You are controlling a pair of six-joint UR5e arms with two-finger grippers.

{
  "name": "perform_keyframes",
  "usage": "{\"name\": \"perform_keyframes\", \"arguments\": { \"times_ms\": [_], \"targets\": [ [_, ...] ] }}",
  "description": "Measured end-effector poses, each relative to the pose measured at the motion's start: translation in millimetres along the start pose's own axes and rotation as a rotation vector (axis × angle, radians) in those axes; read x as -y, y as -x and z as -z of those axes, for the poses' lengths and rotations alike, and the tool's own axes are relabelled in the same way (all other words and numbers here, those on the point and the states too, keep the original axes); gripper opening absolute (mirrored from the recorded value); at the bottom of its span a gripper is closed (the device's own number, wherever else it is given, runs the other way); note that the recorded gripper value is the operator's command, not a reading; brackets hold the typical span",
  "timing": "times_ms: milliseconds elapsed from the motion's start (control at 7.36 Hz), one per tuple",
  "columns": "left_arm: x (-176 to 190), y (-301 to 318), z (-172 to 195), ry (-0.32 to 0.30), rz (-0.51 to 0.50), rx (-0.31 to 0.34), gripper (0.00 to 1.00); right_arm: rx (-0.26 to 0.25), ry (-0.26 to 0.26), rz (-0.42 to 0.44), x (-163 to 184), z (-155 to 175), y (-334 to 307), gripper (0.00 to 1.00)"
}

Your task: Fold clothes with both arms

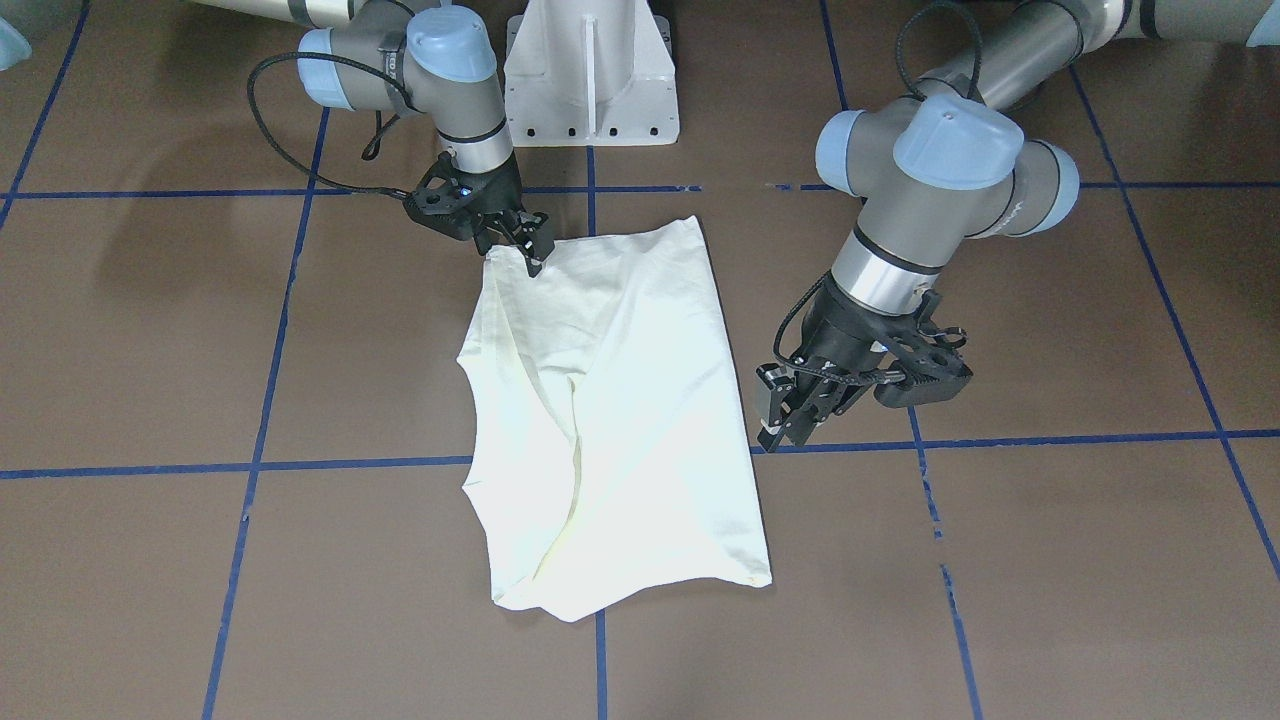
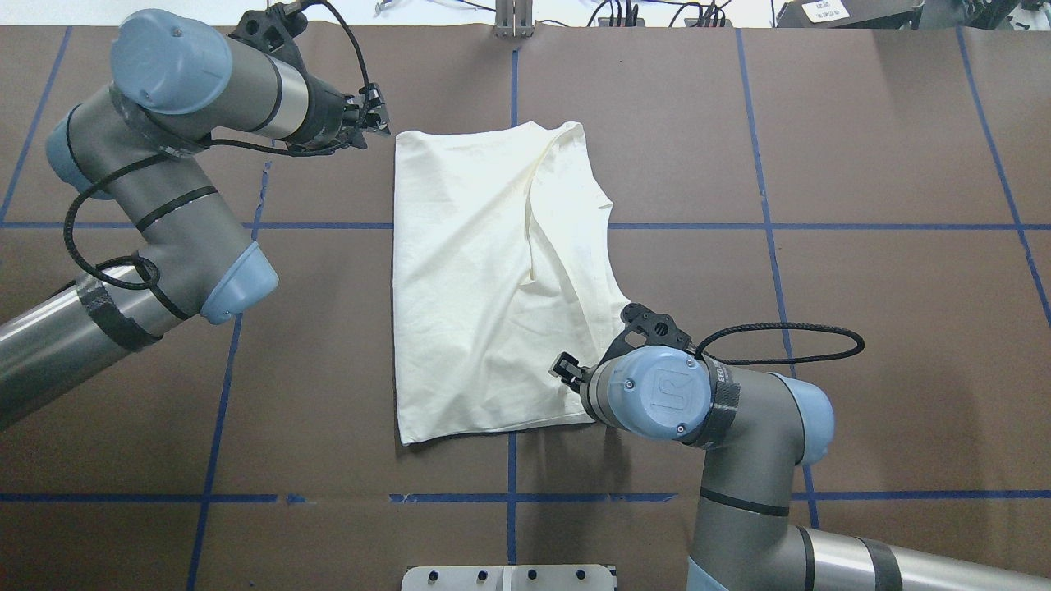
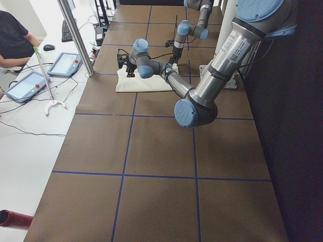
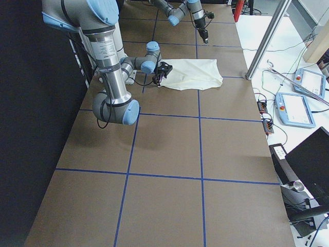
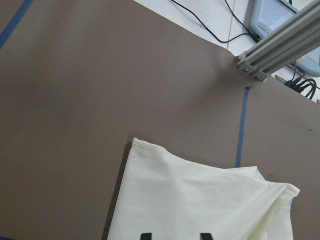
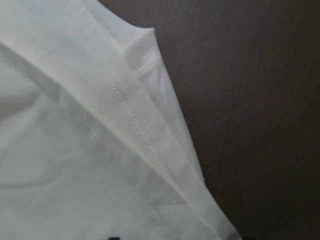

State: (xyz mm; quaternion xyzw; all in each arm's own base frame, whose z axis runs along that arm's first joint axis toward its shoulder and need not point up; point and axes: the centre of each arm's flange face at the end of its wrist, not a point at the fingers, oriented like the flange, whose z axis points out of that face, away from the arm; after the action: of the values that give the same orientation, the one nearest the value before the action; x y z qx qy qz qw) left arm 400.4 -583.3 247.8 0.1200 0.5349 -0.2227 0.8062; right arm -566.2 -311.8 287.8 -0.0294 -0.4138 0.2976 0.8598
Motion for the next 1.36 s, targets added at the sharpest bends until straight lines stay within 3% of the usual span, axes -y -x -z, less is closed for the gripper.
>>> {"name": "perform_keyframes", "arguments": {
  "times_ms": [136, 272, 952, 1360],
  "targets": [
    [0.1, 0.0, 0.2, 0.000, 0.000, 0.000, 0.43, -0.001, -0.002, 0.000, 0.1, -0.7, -0.7, 0.30],
    [0.4, 0.0, 0.5, -0.001, 0.000, -0.001, 0.43, -0.003, -0.002, 0.000, -0.1, -1.4, -1.6, 0.00],
    [0.7, 1.2, 1.1, -0.001, 0.000, 0.000, 0.43, -0.009, -0.001, 0.004, -3.3, -4.8, -2.6, 0.00],
    [-0.4, 8.3, 2.5, -0.001, 0.004, 0.004, 0.44, 0.015, 0.005, 0.004, -2.1, 6.8, 3.0, 0.00]
  ]
}}
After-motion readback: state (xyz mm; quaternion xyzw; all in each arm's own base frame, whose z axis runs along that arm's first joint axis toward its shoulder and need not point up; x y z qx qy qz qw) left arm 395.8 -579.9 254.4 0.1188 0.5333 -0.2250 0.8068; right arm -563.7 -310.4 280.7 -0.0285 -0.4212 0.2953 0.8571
